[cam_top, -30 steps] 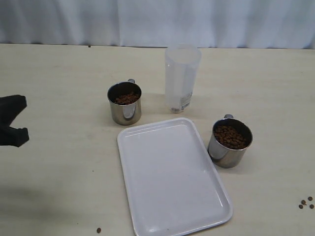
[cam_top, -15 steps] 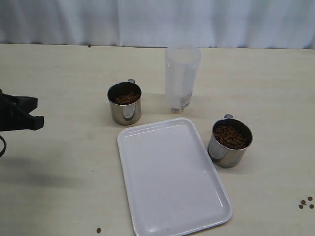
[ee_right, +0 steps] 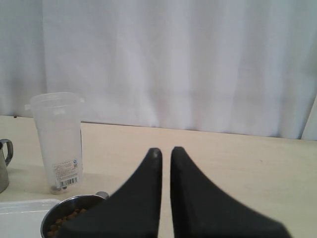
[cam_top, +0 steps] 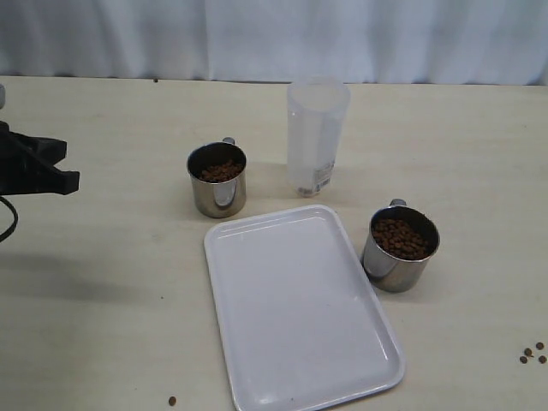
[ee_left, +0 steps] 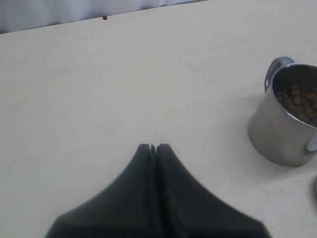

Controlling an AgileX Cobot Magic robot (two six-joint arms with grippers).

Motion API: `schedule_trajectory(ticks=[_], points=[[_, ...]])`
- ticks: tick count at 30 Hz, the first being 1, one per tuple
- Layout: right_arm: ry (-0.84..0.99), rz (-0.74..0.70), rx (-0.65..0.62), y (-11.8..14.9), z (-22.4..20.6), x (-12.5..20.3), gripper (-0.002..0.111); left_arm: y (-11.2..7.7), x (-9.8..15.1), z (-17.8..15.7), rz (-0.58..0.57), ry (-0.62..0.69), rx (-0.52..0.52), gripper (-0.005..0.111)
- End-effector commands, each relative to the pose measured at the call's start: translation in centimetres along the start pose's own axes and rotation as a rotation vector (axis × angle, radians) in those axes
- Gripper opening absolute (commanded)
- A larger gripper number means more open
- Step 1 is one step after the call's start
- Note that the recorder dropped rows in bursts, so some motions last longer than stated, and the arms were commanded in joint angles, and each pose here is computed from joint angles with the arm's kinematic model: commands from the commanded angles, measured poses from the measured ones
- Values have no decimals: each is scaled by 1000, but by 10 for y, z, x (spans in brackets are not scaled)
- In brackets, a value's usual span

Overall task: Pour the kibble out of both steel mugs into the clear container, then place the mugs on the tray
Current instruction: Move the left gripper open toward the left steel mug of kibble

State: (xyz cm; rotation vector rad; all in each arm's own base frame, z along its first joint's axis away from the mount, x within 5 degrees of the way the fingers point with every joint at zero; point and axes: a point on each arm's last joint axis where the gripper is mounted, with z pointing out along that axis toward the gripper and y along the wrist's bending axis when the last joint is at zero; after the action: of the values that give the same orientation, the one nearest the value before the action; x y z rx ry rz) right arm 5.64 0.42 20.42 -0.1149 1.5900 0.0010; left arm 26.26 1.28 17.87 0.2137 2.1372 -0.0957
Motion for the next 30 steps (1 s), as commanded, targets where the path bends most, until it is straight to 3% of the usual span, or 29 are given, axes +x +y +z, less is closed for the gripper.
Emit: schedule_trajectory(ticks=[1, 5, 13, 22, 24, 30], points=[[7, -4, -2, 0, 0, 2, 5, 0, -1, 1, -13, -8, 1, 0], [7, -4, -2, 0, 0, 2, 5, 8, 0, 1, -78, -6, -74, 0], [7, -4, -2, 0, 0, 2, 5, 5, 1, 3, 6, 9, -114, 0], [7, -4, -2, 0, 0, 2, 5, -3, 8, 10, 142, 58, -21, 0], [7, -4, -2, 0, 0, 2, 5, -10, 11, 12, 223, 54, 54, 0], [7, -4, -2, 0, 0, 2, 5, -23, 23, 33, 287, -20, 238, 0]])
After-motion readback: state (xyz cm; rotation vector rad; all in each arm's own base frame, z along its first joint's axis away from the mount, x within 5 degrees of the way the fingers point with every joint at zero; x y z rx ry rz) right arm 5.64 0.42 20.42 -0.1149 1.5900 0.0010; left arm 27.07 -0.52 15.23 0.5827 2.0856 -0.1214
